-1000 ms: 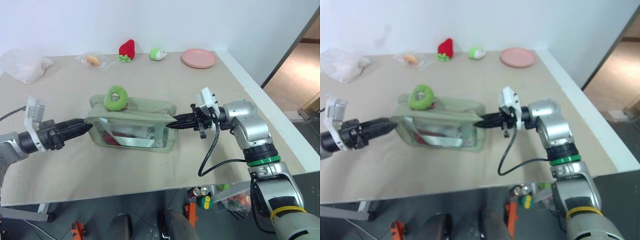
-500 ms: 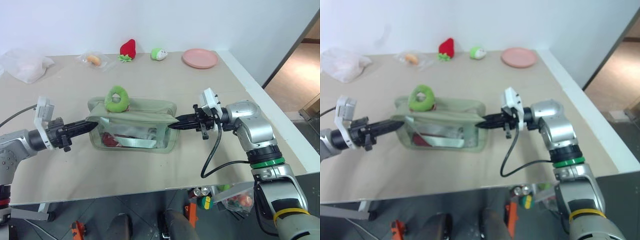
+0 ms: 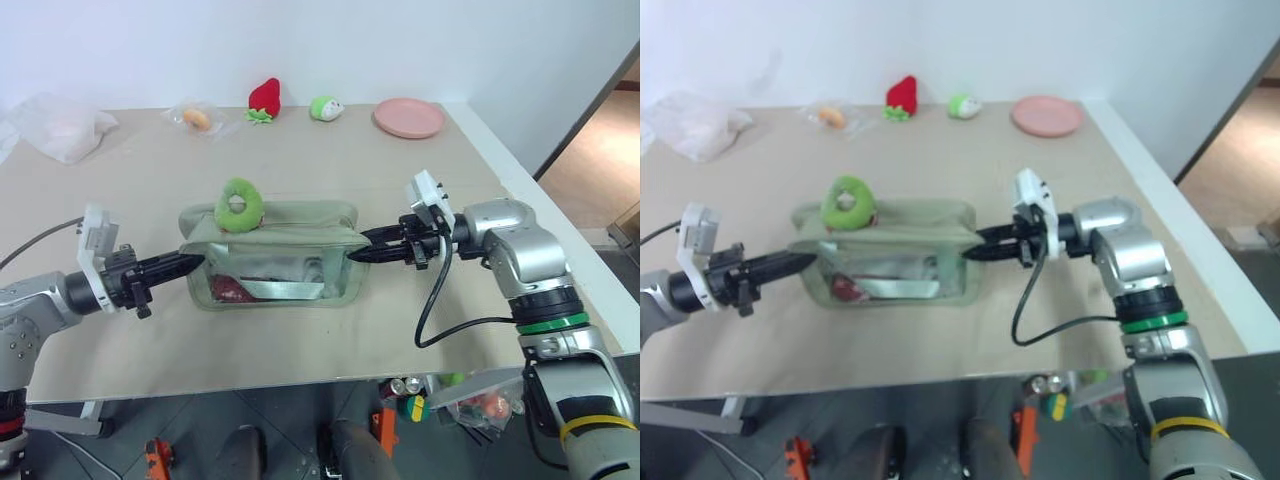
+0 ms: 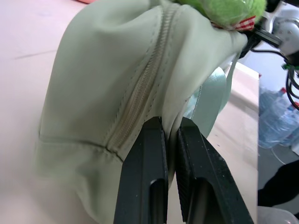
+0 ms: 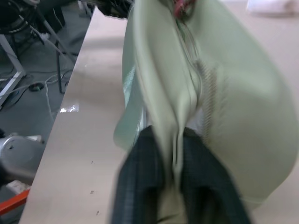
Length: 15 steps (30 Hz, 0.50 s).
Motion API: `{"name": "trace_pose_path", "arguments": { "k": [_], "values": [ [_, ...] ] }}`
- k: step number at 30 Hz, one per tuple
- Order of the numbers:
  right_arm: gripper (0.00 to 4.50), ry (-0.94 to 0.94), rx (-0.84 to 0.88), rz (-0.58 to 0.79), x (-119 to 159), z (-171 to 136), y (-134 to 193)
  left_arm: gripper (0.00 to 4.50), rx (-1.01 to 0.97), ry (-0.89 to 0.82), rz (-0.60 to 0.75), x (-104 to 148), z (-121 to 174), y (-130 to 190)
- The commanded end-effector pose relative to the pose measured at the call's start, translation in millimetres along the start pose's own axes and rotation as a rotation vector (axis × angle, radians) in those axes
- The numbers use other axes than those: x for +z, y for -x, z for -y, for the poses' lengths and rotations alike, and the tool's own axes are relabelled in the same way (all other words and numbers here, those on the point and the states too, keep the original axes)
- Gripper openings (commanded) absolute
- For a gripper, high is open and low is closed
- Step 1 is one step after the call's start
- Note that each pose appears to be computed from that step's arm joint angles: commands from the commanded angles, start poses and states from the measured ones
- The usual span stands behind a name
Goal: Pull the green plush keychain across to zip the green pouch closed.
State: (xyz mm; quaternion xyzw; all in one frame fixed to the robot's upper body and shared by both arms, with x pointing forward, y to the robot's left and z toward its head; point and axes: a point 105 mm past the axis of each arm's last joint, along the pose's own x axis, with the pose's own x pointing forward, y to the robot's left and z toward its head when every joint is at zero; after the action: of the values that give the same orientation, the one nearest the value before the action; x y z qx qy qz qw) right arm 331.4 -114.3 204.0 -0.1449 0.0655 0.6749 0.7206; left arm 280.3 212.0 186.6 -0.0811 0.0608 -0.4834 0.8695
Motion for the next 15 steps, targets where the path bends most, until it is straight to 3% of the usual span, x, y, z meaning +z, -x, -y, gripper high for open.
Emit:
{"name": "trace_pose_path", "arguments": {
  "k": [1, 7, 10, 15],
  "values": [
    [2.41, 0.001, -0.012, 0.036, 19, -3, 15, 0.28, -0.027, -0.030, 0.015, 5, 7, -5],
    [4.42, 0.018, -0.094, 0.011, 20, 1, 22, 0.28, -0.026, -0.031, 0.025, 5, 4, -9],
    [4.42, 0.028, -0.173, 0.071, 38, 11, 38, 0.28, -0.028, -0.033, 0.025, 4, 3, -11],
    [4.42, 0.102, -0.179, 0.348, 114, 11, 48, 0.28, -0.027, -0.038, 0.021, 3, 3, -10]
  ]
}}
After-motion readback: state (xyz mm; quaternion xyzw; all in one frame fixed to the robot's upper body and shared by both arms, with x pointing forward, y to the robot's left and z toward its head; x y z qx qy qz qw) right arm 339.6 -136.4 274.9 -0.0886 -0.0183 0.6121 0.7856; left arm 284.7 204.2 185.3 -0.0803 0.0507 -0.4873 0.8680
